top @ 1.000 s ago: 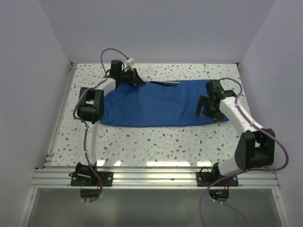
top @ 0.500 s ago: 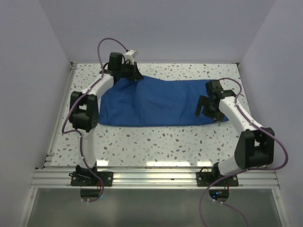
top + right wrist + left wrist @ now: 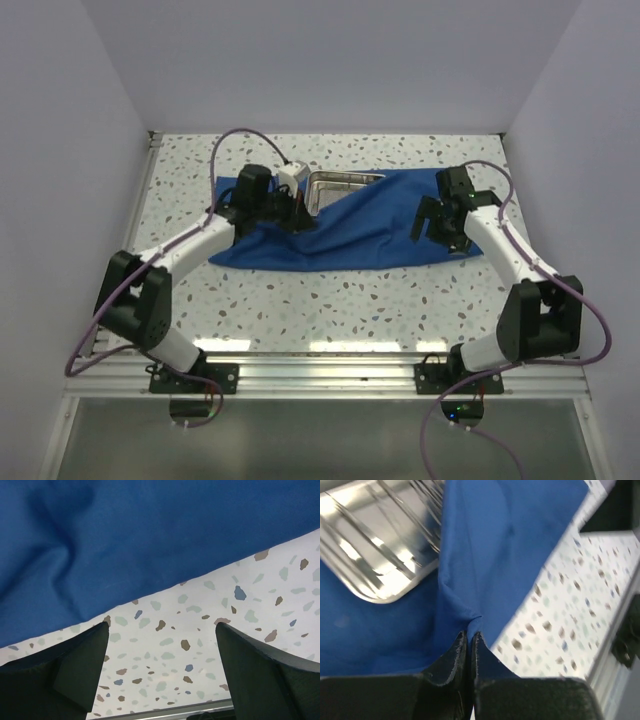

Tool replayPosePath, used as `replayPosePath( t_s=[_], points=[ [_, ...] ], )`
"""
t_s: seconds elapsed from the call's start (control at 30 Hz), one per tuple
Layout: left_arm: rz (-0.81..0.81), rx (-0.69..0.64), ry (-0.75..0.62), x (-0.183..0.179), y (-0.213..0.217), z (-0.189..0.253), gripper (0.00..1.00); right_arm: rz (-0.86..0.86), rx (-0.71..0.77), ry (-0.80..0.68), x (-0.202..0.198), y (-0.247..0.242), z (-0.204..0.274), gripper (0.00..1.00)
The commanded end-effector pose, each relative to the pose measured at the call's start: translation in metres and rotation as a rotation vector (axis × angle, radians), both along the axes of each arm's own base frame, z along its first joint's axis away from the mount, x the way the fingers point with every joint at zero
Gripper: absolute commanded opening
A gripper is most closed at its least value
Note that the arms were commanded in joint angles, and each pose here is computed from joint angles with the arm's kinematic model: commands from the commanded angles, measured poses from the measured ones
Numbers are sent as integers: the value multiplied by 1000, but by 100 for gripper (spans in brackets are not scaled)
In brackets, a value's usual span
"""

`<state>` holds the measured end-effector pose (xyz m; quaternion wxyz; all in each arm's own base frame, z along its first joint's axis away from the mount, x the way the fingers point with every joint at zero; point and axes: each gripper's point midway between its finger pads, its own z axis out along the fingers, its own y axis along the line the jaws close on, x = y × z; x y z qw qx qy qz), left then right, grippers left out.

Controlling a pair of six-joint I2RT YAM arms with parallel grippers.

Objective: Open and lay out the surgical kit
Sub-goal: Open the surgical kit at the center of the board.

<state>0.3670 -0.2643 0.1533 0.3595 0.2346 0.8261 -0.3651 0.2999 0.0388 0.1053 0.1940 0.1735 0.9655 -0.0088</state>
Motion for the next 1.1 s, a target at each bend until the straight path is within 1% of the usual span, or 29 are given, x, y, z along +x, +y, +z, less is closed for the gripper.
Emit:
replayPosePath(
  t_s=[0.0,0.03,0.07,0.1,0.13,0.17,0.23,0.27,0.3,0.33,0.37,0.4,0.43,0.5,0.53,0.57,0.63,0.67,0.73,0.77,0.8,0.83,0.87,0.9,0.93,0.97,1.0,1.03,1.07],
  points=[
    [-85,-24,-5,-73,-14,21,0,-9,53,-204,25,8,52,92],
    [-93,-10,-2,-93,-10,26,0,-14,56,-224,26,8,56,92],
    [-92,22,39,-111,-5,10,0,-21,71,-263,29,10,66,92],
    [-115,15,64,-131,-9,9,0,-24,77,-277,29,10,70,92],
    [-122,6,55,-149,-4,18,0,-35,70,-295,29,8,74,92],
    [-106,40,80,-162,3,5,0,-50,74,-309,30,8,76,92],
    [-111,39,107,-193,12,7,0,-61,77,-327,27,6,81,93],
    [-102,65,141,-206,21,-9,0,-68,84,-327,26,7,82,93],
    [-75,60,158,-211,25,-10,0,-73,90,-333,24,7,84,93],
    [-39,62,88,-206,27,4,0,-83,101,-327,21,8,84,93],
    [-77,56,91,-219,19,6,0,-86,109,-328,19,9,84,92],
    [-65,47,132,-221,16,3,0,-91,115,-345,16,8,89,92],
    [-102,48,185,-230,13,-5,0,-100,129,-360,14,9,93,92],
    [-96,98,310,-248,13,-30,0,-93,156,-400,12,13,100,92],
    [-117,131,360,-260,12,-46,0,-81,179,-462,13,15,114,93],
    [-135,142,397,-278,6,-52,0,-60,207,-480,13,21,122,93],
    [-135,171,433,-296,3,-64,0,-22,241,-510,14,28,134,94],
    [-131,187,487,-309,3,-70,0,-9,254,-524,15,31,141,95],
    [-127,275,565,-326,12,-90,0,10,291,-524,15,38,146,95],
    [-159,322,585,-343,14,-97,0,11,313,-516,15,42,144,95],
    [-171,372,604,-353,19,-105,3,18,335,-505,16,46,142,95],
    [-173,394,597,-357,20,-109,21,7,355,-493,19,50,137,96],
    [-188,406,597,-364,20,-111,32,5,359,-444,24,53,122,96],
    [-189,413,606,-366,19,-117,49,17,371,-404,27,59,112,96],
    [-196,424,615,-367,19,-120,79,48,360,-360,29,64,102,96],
    [-199,442,604,-365,19,-123,99,83,344,-351,36,70,107,95],
    [-175,510,617,-364,25,-134,100,136,280,-229,41,87,76,95],
    [-156,530,589,-356,22,-134,100,174,154,-134,32,82,60,95],
    [-169,555,570,-354,22,-136,100,195,90,-133,45,88,71,95]
  ],
)
